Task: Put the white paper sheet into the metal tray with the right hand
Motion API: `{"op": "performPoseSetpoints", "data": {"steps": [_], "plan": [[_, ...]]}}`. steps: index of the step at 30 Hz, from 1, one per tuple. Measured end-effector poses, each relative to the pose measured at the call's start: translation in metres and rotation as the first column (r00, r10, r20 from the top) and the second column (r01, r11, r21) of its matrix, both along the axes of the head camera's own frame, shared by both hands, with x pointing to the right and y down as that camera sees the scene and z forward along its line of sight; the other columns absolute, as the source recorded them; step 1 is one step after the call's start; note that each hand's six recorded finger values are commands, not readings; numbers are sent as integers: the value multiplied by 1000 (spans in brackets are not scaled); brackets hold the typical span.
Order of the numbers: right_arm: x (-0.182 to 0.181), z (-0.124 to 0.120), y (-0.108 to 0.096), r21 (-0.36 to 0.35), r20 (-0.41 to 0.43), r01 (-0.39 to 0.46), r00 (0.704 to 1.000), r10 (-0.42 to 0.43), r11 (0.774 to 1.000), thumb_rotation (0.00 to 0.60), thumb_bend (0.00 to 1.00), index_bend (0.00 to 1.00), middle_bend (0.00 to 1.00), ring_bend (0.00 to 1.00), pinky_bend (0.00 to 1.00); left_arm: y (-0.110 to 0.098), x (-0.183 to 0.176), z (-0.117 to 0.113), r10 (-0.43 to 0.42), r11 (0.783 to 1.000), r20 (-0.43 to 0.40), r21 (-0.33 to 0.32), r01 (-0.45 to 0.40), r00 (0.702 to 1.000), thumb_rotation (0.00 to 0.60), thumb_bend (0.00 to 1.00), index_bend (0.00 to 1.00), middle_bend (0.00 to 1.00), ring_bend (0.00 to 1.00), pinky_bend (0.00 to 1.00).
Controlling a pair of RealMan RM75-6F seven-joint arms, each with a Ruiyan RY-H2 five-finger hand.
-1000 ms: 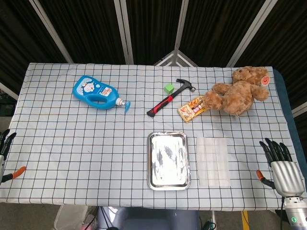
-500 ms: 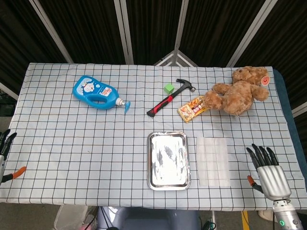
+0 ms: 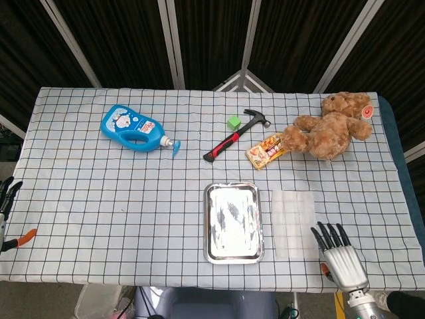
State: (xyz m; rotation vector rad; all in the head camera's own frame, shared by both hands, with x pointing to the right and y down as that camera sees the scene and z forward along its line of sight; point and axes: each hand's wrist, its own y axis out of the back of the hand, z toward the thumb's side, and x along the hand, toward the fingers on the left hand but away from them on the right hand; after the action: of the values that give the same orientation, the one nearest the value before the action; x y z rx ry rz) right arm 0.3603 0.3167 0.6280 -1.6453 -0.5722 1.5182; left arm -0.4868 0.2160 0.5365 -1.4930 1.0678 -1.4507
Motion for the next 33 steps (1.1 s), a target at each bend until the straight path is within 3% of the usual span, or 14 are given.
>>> {"op": "performPoseSetpoints", "data": {"steps": [14,33], "plan": [[-7,19,8,-41,-11,1,1000,-1,999,600,354,0,0,0,0,-3,7,0,6,1000,-5,-6,-6,1000,600,0,0,0,0,0],[7,31,-3,-27,-60,-13,998,11,1000,600,375,0,0,0,0,-1,7,3,0,1000,0,-15,0,1000,600,0,0,0,0,0]]}}
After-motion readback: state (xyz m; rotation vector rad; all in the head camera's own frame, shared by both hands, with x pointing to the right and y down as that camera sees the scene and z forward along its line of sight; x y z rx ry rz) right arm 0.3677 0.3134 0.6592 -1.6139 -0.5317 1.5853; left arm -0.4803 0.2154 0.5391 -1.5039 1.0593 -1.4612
